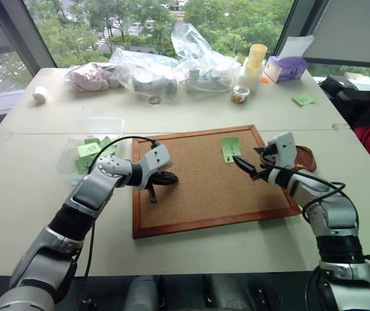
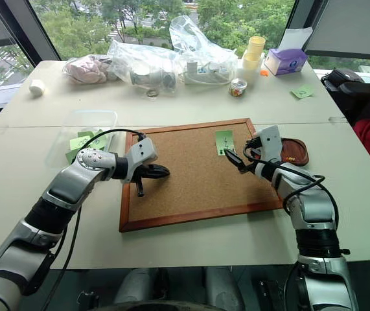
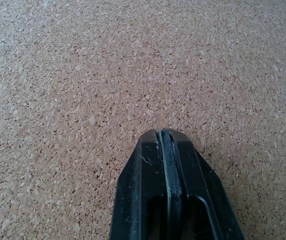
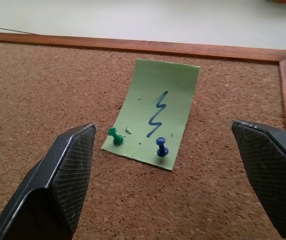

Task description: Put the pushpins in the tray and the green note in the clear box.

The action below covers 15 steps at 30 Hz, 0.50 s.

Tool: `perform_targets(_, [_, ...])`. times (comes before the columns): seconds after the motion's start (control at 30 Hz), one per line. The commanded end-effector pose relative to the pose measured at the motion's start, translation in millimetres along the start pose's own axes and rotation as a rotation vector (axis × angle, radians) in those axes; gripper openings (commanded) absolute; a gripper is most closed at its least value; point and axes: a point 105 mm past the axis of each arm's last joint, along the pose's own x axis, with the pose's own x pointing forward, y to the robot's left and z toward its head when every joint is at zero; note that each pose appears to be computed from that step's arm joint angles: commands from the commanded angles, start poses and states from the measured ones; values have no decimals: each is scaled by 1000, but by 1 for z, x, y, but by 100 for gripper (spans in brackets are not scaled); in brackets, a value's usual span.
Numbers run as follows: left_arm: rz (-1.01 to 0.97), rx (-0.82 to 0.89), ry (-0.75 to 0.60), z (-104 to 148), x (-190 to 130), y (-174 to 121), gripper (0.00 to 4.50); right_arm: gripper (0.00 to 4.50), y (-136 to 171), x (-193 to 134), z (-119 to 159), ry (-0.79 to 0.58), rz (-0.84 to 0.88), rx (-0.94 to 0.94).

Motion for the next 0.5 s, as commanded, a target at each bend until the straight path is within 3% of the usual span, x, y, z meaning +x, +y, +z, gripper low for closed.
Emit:
perform_targets(0.03, [11, 29, -11, 6, -3, 2, 0, 441, -2, 4, 10, -42, -2, -27])
perform_targets(0.3, [14, 19, -13, 4, -3, -1, 0, 441, -1, 7, 8, -39, 11, -21])
perform_targets(0.4, [14, 18, -13, 4, -2, -1, 0, 366, -2, 9, 7, -40, 9, -17])
perform_targets(0.5, [12, 17, -15, 4, -2, -2, 0, 225, 0, 14, 3, -25, 12, -18])
